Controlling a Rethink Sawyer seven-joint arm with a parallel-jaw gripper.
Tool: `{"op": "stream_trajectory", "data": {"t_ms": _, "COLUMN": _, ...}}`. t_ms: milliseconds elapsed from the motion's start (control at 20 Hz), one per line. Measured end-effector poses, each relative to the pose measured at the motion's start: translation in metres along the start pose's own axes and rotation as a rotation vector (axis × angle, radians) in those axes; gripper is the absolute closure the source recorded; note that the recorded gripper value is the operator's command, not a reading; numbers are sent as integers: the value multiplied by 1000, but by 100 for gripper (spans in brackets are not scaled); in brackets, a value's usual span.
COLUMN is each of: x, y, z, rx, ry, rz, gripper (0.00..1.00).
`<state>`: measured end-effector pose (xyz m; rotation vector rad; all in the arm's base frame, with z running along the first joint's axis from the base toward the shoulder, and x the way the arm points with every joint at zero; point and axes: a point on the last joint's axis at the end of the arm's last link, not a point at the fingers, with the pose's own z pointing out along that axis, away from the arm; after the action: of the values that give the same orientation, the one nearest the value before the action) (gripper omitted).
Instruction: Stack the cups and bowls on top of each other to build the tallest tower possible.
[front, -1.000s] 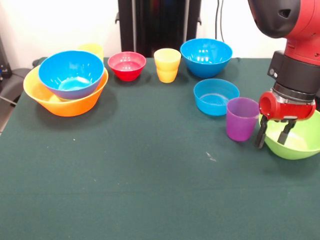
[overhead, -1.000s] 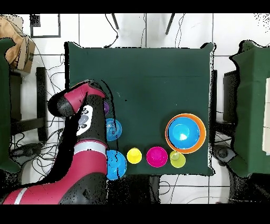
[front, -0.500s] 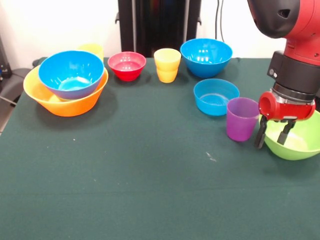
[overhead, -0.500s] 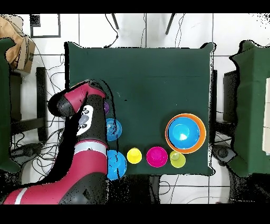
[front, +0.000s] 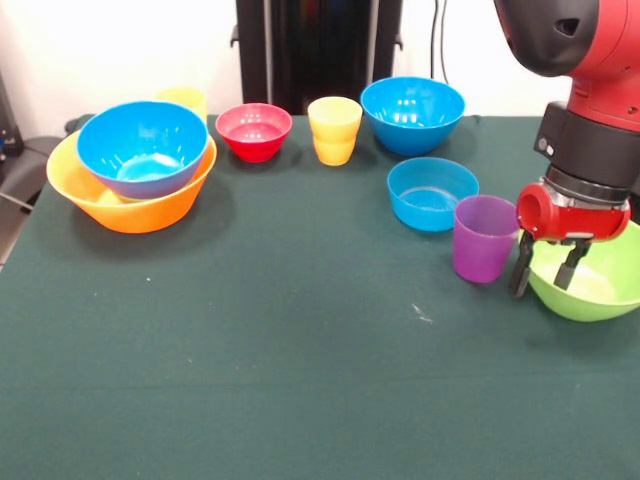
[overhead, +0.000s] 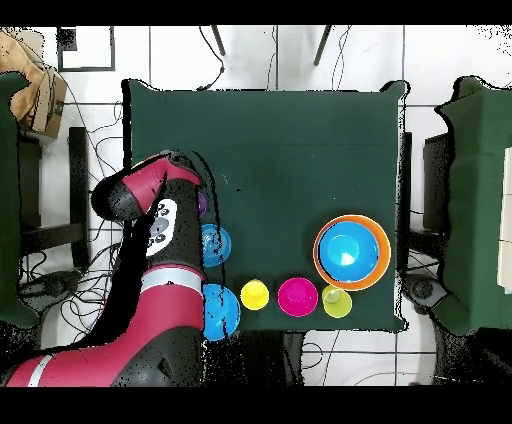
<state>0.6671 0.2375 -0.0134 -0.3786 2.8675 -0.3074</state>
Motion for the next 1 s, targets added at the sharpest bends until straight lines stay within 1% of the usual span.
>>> {"op": "stream_trajectory", "data": {"t_ms": 50, "x": 0, "y": 0, "z": 0, "rx": 0, "ry": 0, "rz": 0, "gripper": 0}}
{"op": "stream_trajectory", "data": {"t_ms": 100, "x": 0, "y": 0, "z": 0, "rx": 0, "ry": 0, "rz": 0, "gripper": 100}}
{"op": "stream_trajectory", "data": {"t_ms": 550, "x": -5, "y": -6, "z": -4, "rx": -2, "ry": -8, "rz": 13, "gripper": 100}}
{"op": "stream_trajectory", "data": {"t_ms": 1000, "x": -6, "y": -7, "z": -5, "rx": -2, "ry": -10, "rz": 14, "gripper": 100}}
